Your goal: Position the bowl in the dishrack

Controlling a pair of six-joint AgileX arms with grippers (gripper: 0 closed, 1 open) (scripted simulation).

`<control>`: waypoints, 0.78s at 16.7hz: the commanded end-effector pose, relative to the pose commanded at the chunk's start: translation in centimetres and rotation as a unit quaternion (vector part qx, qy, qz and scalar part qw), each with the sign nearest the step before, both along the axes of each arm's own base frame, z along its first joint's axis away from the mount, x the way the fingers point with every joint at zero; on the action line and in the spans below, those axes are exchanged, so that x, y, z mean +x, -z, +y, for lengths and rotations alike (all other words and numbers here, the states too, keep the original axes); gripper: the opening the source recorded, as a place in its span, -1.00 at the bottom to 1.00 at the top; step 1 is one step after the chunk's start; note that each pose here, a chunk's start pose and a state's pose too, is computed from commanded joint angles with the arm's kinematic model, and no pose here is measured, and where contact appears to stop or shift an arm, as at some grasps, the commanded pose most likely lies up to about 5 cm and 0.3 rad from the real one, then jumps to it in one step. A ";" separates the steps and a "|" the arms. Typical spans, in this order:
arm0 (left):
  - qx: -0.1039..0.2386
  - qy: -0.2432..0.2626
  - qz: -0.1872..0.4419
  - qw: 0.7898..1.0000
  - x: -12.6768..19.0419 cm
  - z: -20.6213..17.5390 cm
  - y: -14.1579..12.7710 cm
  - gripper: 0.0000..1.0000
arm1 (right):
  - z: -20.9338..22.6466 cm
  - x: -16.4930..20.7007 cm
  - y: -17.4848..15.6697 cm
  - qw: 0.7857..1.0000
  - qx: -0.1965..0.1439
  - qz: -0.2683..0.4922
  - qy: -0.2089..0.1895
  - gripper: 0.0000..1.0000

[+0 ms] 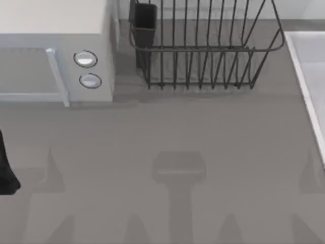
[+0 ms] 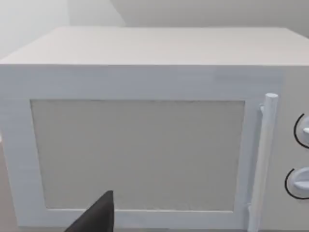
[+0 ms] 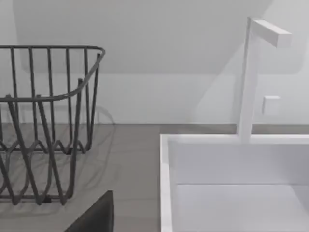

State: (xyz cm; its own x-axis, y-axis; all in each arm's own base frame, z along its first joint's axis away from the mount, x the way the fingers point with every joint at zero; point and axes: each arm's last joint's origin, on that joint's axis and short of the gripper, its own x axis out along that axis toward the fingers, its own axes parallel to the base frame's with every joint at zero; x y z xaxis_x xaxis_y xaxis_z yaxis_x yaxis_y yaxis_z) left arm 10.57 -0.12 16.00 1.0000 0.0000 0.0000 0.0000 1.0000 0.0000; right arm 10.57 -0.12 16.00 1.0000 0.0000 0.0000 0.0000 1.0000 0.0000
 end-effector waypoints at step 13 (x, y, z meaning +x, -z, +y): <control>0.000 0.000 0.000 1.000 0.0 0.0 0.0 1.00 | -4.0 3.8 -7.1 0.932 -0.080 0.343 0.088 1.00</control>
State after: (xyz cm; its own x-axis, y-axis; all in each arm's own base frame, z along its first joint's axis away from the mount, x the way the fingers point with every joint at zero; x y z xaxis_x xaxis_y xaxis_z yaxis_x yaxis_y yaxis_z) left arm 10.57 -0.12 16.00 1.0000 0.0000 0.0000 0.0000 1.0000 0.0000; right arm 14.37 -4.16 23.14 0.7492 -0.2196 -0.6249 0.1098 0.9716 -0.2098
